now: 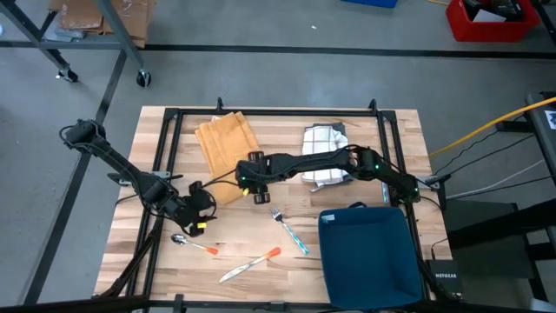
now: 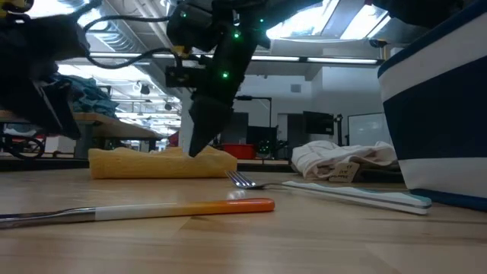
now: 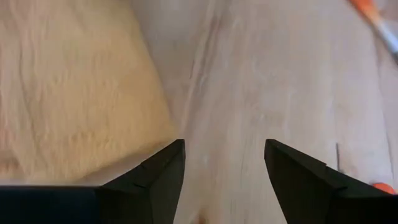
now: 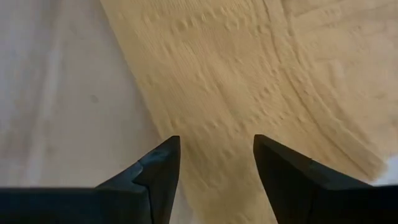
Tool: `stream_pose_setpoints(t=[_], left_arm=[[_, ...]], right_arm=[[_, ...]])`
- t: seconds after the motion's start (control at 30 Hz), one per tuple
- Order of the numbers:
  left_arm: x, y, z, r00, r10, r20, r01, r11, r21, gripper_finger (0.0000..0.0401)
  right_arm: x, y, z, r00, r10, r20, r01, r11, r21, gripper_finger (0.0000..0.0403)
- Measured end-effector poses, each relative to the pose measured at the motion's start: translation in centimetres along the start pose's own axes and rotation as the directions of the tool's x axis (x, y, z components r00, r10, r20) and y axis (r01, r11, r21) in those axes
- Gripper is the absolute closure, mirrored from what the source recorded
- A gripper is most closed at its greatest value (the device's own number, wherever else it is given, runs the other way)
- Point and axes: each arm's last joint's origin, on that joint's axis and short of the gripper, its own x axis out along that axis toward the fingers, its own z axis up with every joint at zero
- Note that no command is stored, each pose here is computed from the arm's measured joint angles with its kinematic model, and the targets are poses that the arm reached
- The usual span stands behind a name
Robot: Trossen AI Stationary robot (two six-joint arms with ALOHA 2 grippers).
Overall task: Fold towel
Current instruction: Fold the orange towel
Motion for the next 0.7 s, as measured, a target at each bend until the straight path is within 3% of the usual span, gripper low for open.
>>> stream_pose_setpoints(t=[0.1, 0.23, 0.47, 0.7], left_arm=[[0.0, -0.2, 0.5, 0.998, 0.0, 0.058, -0.005, 0.997, 0.081, 0.0191], [0.3, -0.2, 0.7, 0.992, 0.062, 0.108, -0.082, 0.979, 0.185, 0.0191], [2.6, 0.5, 0.5, 0.983, 0.179, 0.037, -0.183, 0.952, 0.245, 0.0191], [5.7, 0.6, 0.7, 0.972, 0.234, 0.026, -0.231, 0.926, 0.298, 0.0191]], right_arm=[[0.0, 0.2, -0.4, 0.999, -0.023, -0.049, 0.021, 0.999, -0.029, 0.0197], [-0.1, 0.3, -0.9, 0.994, -0.009, -0.105, 0.005, 0.999, -0.045, 0.0197], [-0.1, 0.6, -1.3, 0.989, 0.001, -0.147, -0.016, 0.994, -0.105, 0.0197], [0.1, 0.7, -1.4, 0.988, -0.007, -0.155, -0.013, 0.991, -0.132, 0.0197]])
